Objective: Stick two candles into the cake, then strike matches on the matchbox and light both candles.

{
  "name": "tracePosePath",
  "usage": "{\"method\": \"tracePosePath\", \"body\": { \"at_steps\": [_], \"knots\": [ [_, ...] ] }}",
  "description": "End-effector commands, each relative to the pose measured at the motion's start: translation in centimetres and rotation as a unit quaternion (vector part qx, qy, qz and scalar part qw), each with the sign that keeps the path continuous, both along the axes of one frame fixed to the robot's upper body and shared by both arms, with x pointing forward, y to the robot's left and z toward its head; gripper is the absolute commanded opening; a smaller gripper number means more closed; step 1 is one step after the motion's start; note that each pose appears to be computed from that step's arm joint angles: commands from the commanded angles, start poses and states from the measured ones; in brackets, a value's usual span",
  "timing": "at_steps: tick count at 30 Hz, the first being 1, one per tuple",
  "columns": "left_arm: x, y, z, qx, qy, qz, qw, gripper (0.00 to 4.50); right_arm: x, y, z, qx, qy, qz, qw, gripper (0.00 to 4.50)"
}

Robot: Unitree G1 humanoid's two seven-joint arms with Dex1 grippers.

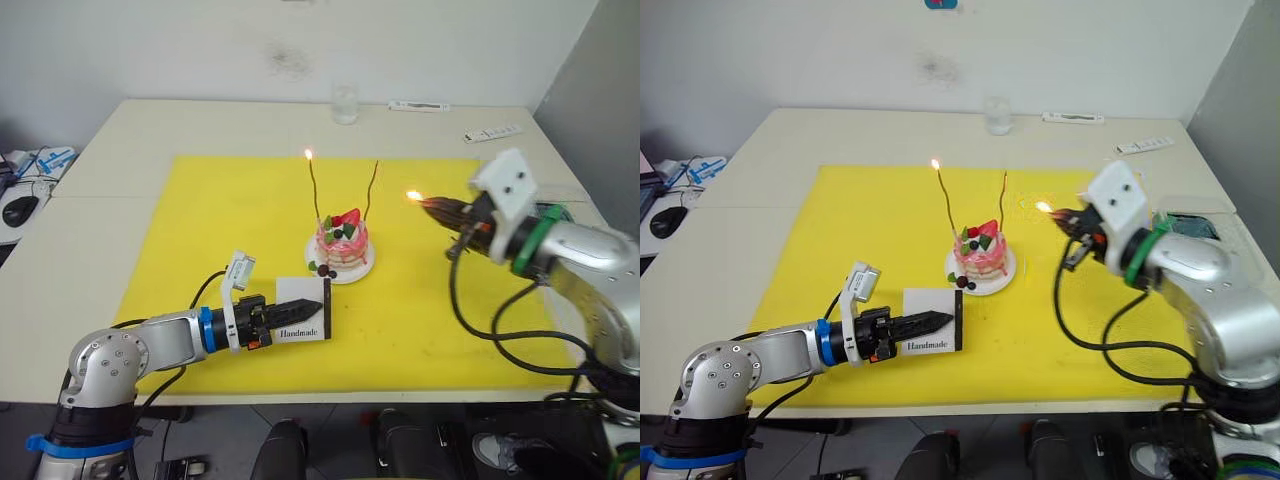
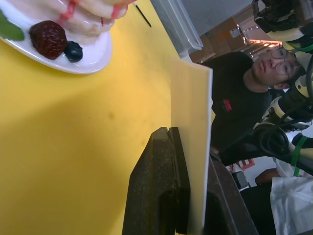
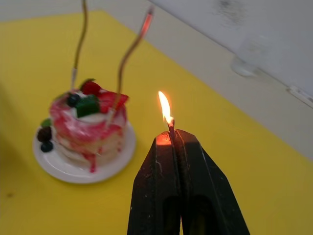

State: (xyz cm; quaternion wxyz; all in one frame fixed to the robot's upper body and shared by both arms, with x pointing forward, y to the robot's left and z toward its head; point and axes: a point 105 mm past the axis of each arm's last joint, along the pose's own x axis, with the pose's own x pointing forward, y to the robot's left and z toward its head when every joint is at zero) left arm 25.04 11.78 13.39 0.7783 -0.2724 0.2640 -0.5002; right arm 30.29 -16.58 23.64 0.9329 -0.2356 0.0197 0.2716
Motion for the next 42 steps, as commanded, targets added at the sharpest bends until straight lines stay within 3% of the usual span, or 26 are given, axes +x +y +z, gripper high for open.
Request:
{"method": "tracePosePath", "body": {
  "at_steps": [1,7,14,18,21,32,42],
  "knots": [
    [-0.4,-1.2,1.0,-0.018,-0.017,-0.025,0.999,0.0,-0.2,-6.1,1.1,-0.043,-0.045,-0.111,0.992,0.02],
    [-0.2,-2.4,0.9,-0.03,-0.02,-0.035,0.999,0.0,1.1,-12.8,-0.3,-0.096,-0.054,-0.23,0.967,0.02],
    [0.0,-3.4,0.5,-0.04,-0.018,-0.037,0.998,0.0,3.7,-15.4,-1.3,-0.109,-0.061,-0.27,0.955,0.02],
    [0.2,-3.6,0.4,-0.042,-0.019,-0.035,0.998,0.0,3.9,-16.1,-1.5,-0.114,-0.061,-0.289,0.949,0.02],
    [0.3,-3.7,0.4,-0.043,-0.019,-0.034,0.998,0.0,3.7,-16.5,-2.2,-0.113,-0.058,-0.304,0.944,0.6],
    [0.5,-3.6,0.3,-0.042,-0.022,-0.024,0.999,0.0,3.7,-16.7,-2.4,-0.093,-0.076,-0.327,0.937,4.48],
    [0.6,-3.0,0.4,-0.038,-0.026,-0.012,0.999,0.0,0.9,-12.6,0.6,-0.058,-0.143,-0.26,0.953,4.48]
  ]
}}
